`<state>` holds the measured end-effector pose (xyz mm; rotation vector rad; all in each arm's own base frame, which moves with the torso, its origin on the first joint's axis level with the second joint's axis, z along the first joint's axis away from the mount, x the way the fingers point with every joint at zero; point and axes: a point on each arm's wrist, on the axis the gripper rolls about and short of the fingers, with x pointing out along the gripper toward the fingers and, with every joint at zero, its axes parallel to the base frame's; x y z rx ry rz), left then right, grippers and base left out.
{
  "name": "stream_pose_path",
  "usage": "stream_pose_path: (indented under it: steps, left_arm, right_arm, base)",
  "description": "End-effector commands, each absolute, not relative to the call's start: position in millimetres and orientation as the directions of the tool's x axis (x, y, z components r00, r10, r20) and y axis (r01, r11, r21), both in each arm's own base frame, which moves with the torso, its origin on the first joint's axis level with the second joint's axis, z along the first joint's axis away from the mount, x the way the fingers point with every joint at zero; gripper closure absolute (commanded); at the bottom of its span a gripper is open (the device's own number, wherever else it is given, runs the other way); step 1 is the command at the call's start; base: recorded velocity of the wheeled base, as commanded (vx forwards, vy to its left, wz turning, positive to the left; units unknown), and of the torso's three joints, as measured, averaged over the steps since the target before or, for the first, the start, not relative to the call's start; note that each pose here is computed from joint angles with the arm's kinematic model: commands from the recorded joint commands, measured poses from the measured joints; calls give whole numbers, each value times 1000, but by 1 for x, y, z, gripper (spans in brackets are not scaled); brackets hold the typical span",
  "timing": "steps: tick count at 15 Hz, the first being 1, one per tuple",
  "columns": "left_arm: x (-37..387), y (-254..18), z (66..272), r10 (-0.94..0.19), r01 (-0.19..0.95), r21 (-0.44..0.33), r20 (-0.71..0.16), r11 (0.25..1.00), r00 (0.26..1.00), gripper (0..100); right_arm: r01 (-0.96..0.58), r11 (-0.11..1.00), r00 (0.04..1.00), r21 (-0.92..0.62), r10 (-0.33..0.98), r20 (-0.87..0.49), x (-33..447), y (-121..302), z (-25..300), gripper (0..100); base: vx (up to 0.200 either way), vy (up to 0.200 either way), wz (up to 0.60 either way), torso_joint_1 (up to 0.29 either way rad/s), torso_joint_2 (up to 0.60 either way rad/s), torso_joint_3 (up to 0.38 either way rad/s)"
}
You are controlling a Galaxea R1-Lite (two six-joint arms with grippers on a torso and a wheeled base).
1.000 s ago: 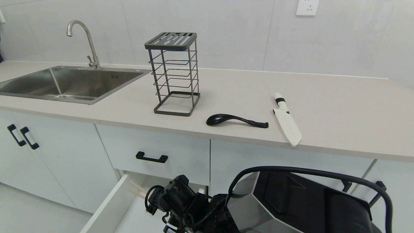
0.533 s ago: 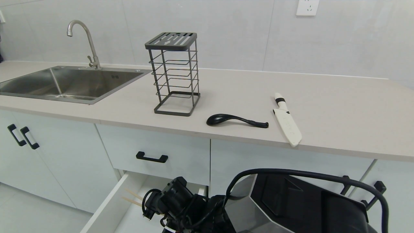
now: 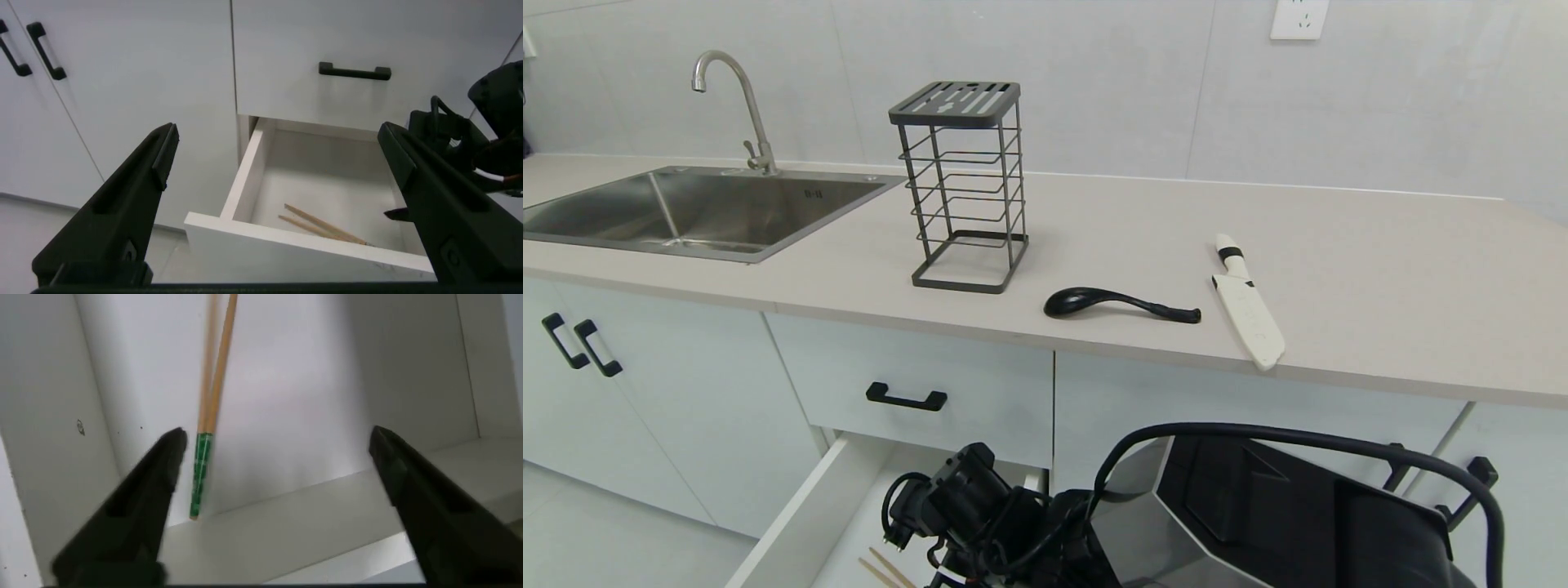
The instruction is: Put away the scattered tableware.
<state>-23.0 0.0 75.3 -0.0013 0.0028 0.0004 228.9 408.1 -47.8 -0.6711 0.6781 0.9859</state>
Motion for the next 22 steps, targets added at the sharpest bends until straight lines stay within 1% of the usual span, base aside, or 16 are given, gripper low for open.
stream_pose_path:
  steps: [1,2,3,5,6,7,8,10,11,12,14,15,19,22]
  left_arm:
    - [-23,0,75,2,-2,-2,-5,1000,1000,0]
    - [-23,0,75,2,-2,-2,-5,1000,1000,0]
    - [-23,0,75,2,-2,-2,-5,1000,1000,0]
    - [-23,0,75,2,-2,-2,-5,1000,1000,0]
    - [-23,0,75,2,-2,-2,-5,1000,1000,0]
    - [-23,0,75,0,0,-2,-5,1000,1000,0]
    - [-23,0,75,2,-2,-2,-5,1000,1000,0]
    - [-23,0,75,2,-2,-2,-5,1000,1000,0]
    - [-23,0,75,0,0,-2,-5,1000,1000,0]
    - [-23,0,75,2,-2,-2,-5,1000,1000,0]
    - [-23,0,75,2,-2,-2,-5,1000,1000,0]
    - [-23,0,75,2,-2,-2,-5,1000,1000,0]
    - [-23,0,75,2,-2,-2,-5,1000,1000,0]
    - [-23,0,75,2,-2,-2,-5,1000,1000,0]
  right_arm:
    - [-895,399,402,-200,526,-750,229,409,-35,0]
    - [-895,399,402,-200,526,-750,229,409,-35,0]
    - [-884,414,430,-217,539,-725,229,407,-14,0]
    - [-880,420,441,-219,555,-706,228,406,11,0]
    - [-879,423,446,-220,565,-694,226,403,29,0]
    - [-880,420,445,-221,570,-690,224,403,35,0]
    - [-883,415,446,-220,596,-667,217,403,54,0]
    - [-886,411,448,-215,632,-633,208,405,75,0]
    - [-886,410,449,-218,637,-627,207,405,78,0]
    - [-891,398,444,-220,654,-612,197,405,89,0]
    - [-900,377,428,-219,666,-611,182,400,97,0]
    - [-902,372,422,-218,662,-619,179,397,96,0]
    - [-904,369,420,-218,666,-616,176,396,99,0]
    - [-905,366,417,-217,668,-616,174,397,99,0]
  base:
    - [0,0,0,0,0,0]
    - [0,0,0,0,0,0]
    - [0,0,0,0,0,0]
    - [0,0,0,0,0,0]
    - [0,0,0,0,0,0]
    - [0,0,0,0,0,0]
    - [0,0,0,0,0,0]
    - [0,0,0,0,0,0]
    - [0,0,0,0,0,0]
    - [0,0,0,0,0,0]
    - [0,0,0,0,0,0]
    - [0,0,0,0,0,0]
    - [0,0,0,0,0,0]
    - [0,0,0,76,-310,-233]
